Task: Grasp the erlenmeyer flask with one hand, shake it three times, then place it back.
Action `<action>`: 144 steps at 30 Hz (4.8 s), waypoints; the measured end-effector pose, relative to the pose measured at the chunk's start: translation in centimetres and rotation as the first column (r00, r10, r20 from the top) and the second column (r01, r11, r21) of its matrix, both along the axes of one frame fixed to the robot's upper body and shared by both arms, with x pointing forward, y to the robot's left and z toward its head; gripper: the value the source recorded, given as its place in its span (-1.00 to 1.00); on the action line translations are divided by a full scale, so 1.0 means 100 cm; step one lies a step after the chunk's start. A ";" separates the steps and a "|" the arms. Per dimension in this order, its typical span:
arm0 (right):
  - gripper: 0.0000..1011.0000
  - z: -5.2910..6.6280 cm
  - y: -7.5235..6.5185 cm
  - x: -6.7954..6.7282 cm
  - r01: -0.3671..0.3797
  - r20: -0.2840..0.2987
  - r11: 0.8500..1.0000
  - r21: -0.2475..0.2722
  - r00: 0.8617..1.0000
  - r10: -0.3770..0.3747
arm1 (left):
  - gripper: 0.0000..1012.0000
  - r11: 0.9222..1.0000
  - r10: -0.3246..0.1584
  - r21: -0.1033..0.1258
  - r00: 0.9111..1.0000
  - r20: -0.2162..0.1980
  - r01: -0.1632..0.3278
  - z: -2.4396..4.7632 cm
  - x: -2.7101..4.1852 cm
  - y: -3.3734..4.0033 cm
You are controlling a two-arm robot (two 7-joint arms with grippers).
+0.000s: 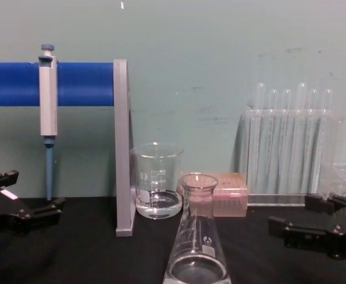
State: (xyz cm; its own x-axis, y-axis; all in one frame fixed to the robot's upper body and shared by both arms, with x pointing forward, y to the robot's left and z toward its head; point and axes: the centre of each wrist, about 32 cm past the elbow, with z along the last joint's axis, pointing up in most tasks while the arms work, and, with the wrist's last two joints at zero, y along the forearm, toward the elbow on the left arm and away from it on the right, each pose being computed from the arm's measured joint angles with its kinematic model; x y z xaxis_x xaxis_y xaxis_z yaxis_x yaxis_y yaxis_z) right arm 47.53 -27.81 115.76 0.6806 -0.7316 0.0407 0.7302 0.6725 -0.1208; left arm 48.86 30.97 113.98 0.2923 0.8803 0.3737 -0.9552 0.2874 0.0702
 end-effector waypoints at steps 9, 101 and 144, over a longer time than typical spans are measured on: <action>0.98 0.000 0.009 -0.004 -0.047 -0.001 0.999 -0.002 0.999 0.047 | 0.98 1.000 0.000 0.000 1.000 0.000 0.000 0.0000 0.0000 0.0000; 0.98 -0.013 0.091 0.060 -0.128 0.081 0.991 -0.032 0.988 0.130 | 0.98 1.000 0.000 0.000 1.000 0.000 0.000 0.0000 0.0000 0.0000; 0.11 -0.012 0.092 0.059 -0.125 0.058 0.992 -0.017 0.990 0.126 | 0.98 1.000 0.000 0.000 1.000 0.000 0.000 0.0000 0.0000 0.0000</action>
